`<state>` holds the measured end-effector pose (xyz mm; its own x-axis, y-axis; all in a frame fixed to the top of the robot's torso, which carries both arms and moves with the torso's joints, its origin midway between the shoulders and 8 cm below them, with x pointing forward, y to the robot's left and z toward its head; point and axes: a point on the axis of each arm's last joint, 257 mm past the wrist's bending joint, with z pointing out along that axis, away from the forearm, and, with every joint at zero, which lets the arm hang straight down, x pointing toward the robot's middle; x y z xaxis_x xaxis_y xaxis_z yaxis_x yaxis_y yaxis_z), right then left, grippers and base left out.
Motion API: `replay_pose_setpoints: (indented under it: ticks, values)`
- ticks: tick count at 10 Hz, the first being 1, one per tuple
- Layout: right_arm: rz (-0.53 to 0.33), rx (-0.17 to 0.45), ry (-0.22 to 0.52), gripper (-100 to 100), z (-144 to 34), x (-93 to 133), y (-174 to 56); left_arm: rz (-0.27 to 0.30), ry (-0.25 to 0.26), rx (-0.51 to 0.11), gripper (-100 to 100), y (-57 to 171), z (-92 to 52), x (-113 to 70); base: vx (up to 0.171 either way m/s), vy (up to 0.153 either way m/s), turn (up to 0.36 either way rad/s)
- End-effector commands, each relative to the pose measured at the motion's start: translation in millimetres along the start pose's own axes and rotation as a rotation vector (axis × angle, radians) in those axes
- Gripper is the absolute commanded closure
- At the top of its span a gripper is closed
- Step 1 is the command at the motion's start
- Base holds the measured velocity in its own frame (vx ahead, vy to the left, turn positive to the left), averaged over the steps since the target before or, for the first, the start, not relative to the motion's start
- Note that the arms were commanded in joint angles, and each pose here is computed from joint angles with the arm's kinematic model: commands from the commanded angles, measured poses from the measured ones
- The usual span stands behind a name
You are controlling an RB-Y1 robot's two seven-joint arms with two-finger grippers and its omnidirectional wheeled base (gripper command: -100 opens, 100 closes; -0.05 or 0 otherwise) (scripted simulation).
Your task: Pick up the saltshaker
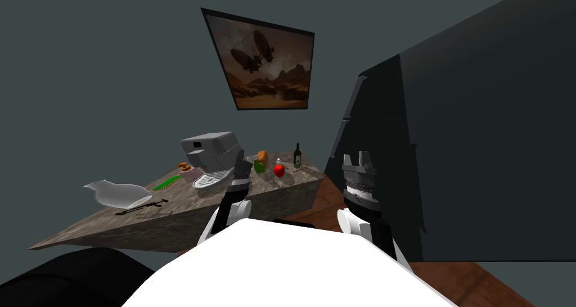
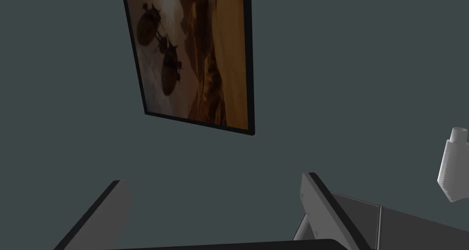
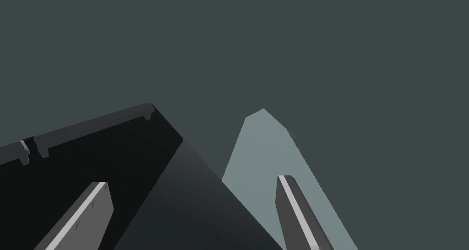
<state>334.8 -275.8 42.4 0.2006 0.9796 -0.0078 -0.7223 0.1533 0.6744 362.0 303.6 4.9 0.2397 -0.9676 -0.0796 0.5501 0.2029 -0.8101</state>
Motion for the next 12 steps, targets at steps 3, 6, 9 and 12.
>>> replay_pose_setpoints:
  ticks: [3, 6, 9, 12]
  values:
    - [0.000, 0.000, 0.000, 0, 0.0, 0.0, 0.0, 0.036, 0.064, -0.005, -100, 7.2, -0.6, 4.1, -0.028, -0.017, -0.032]
    - [0.000, 0.000, 0.000, 0, 0.0, 0.0, 0.0, 0.077, 0.122, -0.025, -100, 22.4, -2.7, 3.5, -0.050, -0.027, -0.057]
    - [0.000, 0.000, 0.000, 0, 0.0, 0.0, 0.0, 0.129, 0.176, -0.066, -100, 44.7, -5.7, -3.9, -0.042, -0.031, -0.093]
    - [0.000, 0.000, 0.000, 0, 0.0, 0.0, 0.0, 0.195, 0.223, -0.128, -100, 72.9, -9.4, -19.3, -0.036, -0.036, -0.132]
